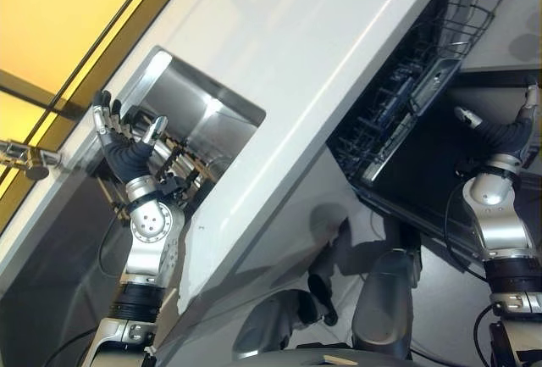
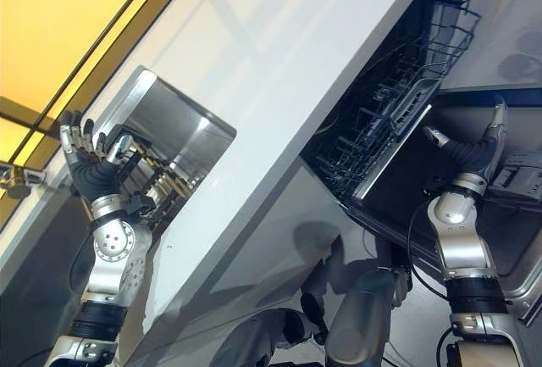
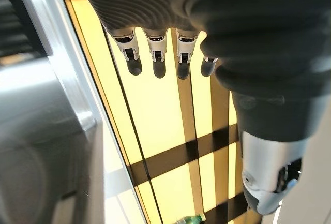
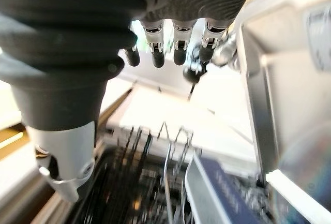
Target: Pick up plates and place into dishwasher.
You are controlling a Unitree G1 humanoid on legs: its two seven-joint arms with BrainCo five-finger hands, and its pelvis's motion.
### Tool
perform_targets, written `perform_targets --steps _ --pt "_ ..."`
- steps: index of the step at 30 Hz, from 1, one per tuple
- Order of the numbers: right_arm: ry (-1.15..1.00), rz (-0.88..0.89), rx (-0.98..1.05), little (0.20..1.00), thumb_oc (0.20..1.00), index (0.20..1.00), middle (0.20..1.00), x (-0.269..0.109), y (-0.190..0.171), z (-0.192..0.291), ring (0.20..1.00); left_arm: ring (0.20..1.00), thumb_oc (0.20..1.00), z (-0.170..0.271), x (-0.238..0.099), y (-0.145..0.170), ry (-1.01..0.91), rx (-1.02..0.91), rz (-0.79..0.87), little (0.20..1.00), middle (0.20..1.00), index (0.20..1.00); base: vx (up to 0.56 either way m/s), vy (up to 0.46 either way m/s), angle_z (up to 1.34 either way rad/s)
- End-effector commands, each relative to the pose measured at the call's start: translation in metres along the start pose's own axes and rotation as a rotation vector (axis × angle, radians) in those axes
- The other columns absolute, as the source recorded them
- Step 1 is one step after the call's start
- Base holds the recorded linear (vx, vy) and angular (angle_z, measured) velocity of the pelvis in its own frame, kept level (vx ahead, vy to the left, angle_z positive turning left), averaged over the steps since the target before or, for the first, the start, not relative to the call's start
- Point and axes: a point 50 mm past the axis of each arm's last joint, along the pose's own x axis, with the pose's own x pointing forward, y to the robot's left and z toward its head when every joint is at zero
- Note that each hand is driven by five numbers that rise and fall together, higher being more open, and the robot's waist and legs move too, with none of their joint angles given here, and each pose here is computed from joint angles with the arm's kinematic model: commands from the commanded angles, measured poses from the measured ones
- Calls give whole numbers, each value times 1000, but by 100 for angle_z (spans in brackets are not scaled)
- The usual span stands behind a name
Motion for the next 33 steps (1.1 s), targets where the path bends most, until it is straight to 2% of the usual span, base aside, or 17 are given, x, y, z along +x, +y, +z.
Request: perform_targets --steps 1,13,21,27,33 --pt "-67 -66 66 1000 1000 1000 1000 -11 -12 6 1000 1000 1000 11 0 20 -87 29 38 1000 1000 1000 34 -31 -15" --pt "89 -254 -57 1000 1000 1000 1000 -49 -46 -51 1000 1000 1000 3 2 17 -62 25 40 1000 1000 1000 35 25 -23" --pt "198 -226 -70 1000 1000 1000 1000 -81 -64 -80 1000 1000 1000 0 8 10 -43 38 23 1000 1000 1000 67 69 -23" --pt "400 -119 180 1000 1000 1000 1000 -96 -52 -102 1000 1000 1000 8 17 15 -91 81 56 1000 1000 1000 -145 202 -65" --pt "539 -172 402 1000 1000 1000 1000 -105 -43 -119 1000 1000 1000 17 27 -4 -144 58 36 1000 1000 1000 -228 27 -32"
